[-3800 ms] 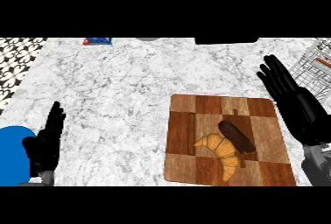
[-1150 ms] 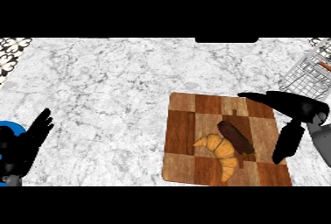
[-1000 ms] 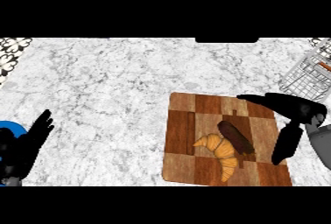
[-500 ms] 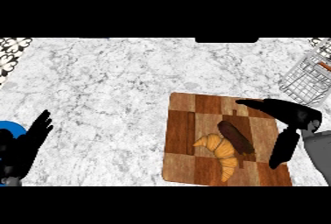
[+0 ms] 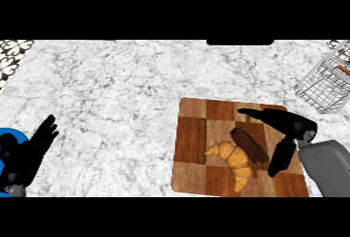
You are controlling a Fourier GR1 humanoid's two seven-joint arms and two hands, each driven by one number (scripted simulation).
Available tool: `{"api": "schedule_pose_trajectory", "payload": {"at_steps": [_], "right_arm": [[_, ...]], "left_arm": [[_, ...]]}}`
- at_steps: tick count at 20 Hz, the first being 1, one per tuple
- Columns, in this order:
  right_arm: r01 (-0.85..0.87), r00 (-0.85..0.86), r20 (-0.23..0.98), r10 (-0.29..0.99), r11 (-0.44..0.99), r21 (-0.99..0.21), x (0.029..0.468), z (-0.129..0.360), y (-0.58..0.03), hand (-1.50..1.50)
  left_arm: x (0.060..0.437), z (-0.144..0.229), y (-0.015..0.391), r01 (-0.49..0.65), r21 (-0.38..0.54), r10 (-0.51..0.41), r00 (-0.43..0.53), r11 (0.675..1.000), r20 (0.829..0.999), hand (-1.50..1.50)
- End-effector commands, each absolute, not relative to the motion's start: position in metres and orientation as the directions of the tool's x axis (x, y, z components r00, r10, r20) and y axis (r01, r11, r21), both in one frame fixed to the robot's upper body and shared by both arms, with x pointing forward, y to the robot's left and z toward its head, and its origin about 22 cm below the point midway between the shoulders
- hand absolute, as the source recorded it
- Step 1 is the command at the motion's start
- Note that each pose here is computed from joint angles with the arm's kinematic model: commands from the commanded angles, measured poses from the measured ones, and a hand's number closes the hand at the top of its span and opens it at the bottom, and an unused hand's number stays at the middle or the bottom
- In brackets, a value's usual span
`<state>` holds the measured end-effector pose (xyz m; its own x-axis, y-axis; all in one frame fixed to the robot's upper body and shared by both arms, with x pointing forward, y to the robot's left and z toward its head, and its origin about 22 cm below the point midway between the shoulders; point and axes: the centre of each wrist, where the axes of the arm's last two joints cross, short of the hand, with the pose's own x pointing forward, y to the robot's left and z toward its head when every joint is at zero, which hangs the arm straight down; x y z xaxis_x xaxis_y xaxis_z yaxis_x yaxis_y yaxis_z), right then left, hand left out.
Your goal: Pick the sweet potato from the cutting board and place it in the tiered basket
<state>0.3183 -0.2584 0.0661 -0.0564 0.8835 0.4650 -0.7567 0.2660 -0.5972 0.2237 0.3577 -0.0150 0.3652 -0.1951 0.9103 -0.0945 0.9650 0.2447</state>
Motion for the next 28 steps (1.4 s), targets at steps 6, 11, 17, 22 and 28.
{"api": "schedule_pose_trajectory", "payload": {"at_steps": [6,11,17,22,28], "right_arm": [[-0.768,-0.042,0.476,0.878,0.277,-0.577,0.305,0.055,-0.250,-1.50],[-0.774,-0.036,0.485,0.874,0.282,-0.567,0.323,0.031,-0.247,-1.50],[-0.789,-0.041,0.473,0.880,0.262,-0.556,0.299,-0.005,-0.239,-1.50],[-0.764,-0.170,0.554,0.815,0.247,-0.597,0.294,0.008,-0.226,1.50],[-0.697,-0.148,0.586,0.797,0.336,-0.633,0.305,0.013,-0.214,1.50]], "left_arm": [[0.216,-0.007,0.356,-0.094,0.240,-0.190,0.368,0.966,0.910,0.00],[0.222,-0.018,0.345,-0.107,0.237,-0.180,0.380,0.966,0.907,0.00],[0.217,-0.015,0.350,-0.104,0.229,-0.179,0.354,0.968,0.918,0.00],[0.216,-0.021,0.351,-0.099,0.240,-0.188,0.371,0.966,0.909,0.00],[0.219,-0.026,0.352,-0.083,0.244,-0.198,0.367,0.966,0.909,0.00]]}}
